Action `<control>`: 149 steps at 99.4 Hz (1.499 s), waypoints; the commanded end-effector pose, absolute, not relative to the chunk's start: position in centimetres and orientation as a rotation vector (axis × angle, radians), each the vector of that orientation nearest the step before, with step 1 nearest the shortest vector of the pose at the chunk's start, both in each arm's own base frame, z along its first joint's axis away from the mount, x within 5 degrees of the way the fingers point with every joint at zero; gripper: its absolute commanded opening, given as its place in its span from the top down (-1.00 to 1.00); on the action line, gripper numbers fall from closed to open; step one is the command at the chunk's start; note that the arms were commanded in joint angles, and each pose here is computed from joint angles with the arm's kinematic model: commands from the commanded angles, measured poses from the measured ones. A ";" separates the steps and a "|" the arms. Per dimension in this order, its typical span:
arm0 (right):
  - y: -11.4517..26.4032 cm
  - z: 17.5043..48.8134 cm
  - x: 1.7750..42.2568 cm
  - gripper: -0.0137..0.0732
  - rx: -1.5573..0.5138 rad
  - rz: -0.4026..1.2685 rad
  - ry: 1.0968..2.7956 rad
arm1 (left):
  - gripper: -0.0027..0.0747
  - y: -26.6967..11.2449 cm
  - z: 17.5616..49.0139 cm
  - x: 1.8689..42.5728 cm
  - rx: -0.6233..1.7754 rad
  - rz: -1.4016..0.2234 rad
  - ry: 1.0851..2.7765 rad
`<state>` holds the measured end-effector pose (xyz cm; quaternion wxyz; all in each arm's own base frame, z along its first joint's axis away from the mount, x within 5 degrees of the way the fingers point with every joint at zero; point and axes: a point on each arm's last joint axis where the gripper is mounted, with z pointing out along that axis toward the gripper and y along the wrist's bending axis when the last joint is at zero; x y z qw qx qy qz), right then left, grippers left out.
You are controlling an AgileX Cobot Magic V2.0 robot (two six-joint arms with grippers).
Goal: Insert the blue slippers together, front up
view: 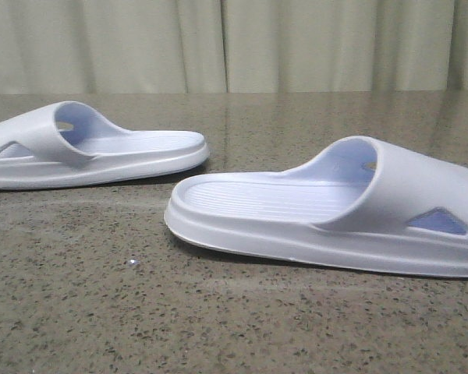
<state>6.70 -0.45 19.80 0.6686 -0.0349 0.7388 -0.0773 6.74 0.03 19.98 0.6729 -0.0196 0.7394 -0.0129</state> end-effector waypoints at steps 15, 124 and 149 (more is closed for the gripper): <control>-0.5 19.8 6.8 0.89 -0.078 -0.197 1.615 | 0.89 0.2 20.3 6.9 -0.066 -0.030 1.609; -0.8 20.0 6.8 0.89 0.224 0.059 1.576 | 0.89 0.4 20.5 6.9 -0.345 -0.272 1.558; -1.1 20.8 6.7 0.89 0.526 0.318 1.485 | 0.89 0.4 21.5 6.8 -0.586 -0.516 1.489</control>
